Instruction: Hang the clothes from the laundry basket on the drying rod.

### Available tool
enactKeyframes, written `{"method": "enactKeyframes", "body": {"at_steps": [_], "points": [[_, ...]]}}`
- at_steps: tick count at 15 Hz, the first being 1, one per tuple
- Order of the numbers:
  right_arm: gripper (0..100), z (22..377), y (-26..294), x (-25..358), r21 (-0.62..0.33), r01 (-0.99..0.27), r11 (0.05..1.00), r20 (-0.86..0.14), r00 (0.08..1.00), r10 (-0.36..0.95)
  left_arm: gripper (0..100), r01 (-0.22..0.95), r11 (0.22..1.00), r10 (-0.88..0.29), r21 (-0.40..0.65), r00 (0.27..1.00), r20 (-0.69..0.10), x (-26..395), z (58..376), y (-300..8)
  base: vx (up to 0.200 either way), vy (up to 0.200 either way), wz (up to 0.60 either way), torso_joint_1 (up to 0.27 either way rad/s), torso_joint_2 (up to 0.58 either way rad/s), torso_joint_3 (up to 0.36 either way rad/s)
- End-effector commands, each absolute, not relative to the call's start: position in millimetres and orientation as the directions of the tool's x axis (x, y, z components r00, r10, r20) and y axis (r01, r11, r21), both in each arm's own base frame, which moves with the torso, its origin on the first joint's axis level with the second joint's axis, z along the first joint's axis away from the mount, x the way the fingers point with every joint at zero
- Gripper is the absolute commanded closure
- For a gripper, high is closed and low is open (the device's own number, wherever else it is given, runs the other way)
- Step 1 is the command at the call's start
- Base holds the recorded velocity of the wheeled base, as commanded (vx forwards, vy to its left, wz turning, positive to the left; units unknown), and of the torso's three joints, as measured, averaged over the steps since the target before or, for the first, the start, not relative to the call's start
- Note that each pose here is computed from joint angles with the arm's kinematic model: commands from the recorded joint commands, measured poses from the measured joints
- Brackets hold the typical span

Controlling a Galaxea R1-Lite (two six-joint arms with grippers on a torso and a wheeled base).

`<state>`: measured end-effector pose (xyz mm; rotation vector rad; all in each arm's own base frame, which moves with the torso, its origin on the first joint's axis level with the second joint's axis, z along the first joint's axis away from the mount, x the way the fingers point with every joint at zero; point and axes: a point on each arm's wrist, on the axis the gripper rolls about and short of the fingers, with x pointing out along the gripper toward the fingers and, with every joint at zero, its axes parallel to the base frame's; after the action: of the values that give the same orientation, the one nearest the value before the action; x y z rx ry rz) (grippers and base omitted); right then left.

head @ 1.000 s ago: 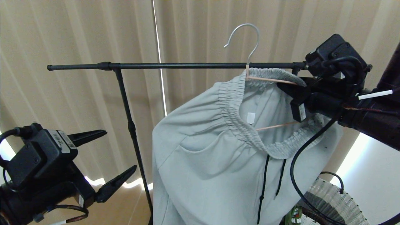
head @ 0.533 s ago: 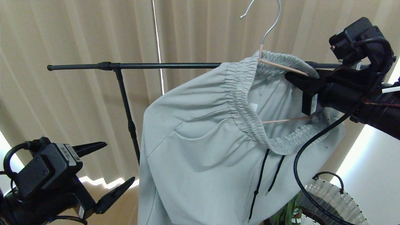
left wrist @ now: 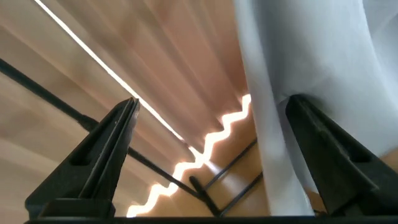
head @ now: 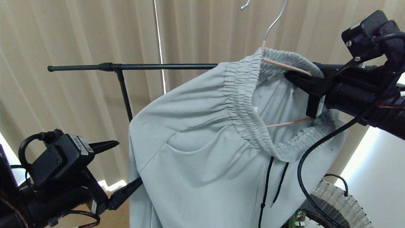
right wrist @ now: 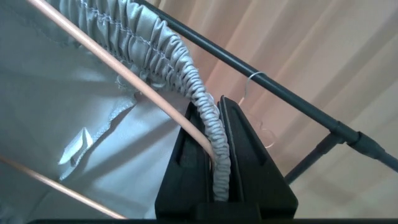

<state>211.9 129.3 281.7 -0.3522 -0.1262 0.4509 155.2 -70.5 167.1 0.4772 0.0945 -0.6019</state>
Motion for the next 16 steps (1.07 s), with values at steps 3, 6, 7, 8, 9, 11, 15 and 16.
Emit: {"method": "enactKeyframes", "body": {"at_steps": [3,6,7,8,9,11,15,16], "points": [[100,281.4,135.9,209.1,-0.355,-0.429,0.831,0.041,0.880,0.472,100,0.572,0.719,-0.522,0.396,0.819,-0.236,163.0,166.1,-74.3,0.000,0.000,0.00,0.000,0.00,0.000],[100,280.5,136.3,209.9,-0.356,-0.429,0.830,0.037,0.881,0.471,100,0.576,0.719,-0.512,0.389,0.818,-0.264,165.9,160.2,-74.0,0.000,0.000,0.00,0.000,0.00,0.000],[100,280.5,136.3,209.9,-0.356,-0.428,0.831,0.037,0.882,0.470,100,0.574,0.722,-0.506,0.386,0.819,-0.271,167.1,158.7,-73.2,0.000,0.000,0.00,0.000,0.00,0.000],[100,281.3,135.7,209.8,-0.356,-0.425,0.832,0.040,0.883,0.468,100,0.563,0.732,-0.489,0.385,0.826,-0.280,169.0,156.8,-70.1,0.000,0.000,0.00,0.000,0.00,0.000],[100,280.9,135.7,209.8,-0.356,-0.425,0.832,0.038,0.883,0.467,100,0.554,0.739,-0.477,0.383,0.832,-0.284,169.8,155.8,-67.7,0.000,0.000,0.00,0.000,0.00,0.000],[100,281.6,134.1,209.7,-0.356,-0.415,0.838,0.041,0.888,0.457,100,0.506,0.769,-0.411,0.391,0.860,-0.303,170.9,150.4,-54.0,0.000,0.000,0.00,0.000,0.00,0.000],[100,280.9,134.2,210.7,-0.357,-0.410,0.839,0.038,0.891,0.452,100,0.436,0.809,-0.327,0.394,0.891,-0.314,172.3,146.6,-37.2,0.000,0.000,0.00,0.000,0.00,0.000],[100,280.8,134.4,211.1,-0.357,-0.411,0.839,0.037,0.891,0.452,100,0.420,0.817,-0.309,0.394,0.897,-0.316,174.5,146.7,-34.2,0.000,0.000,0.00,0.000,0.00,0.000]]}}
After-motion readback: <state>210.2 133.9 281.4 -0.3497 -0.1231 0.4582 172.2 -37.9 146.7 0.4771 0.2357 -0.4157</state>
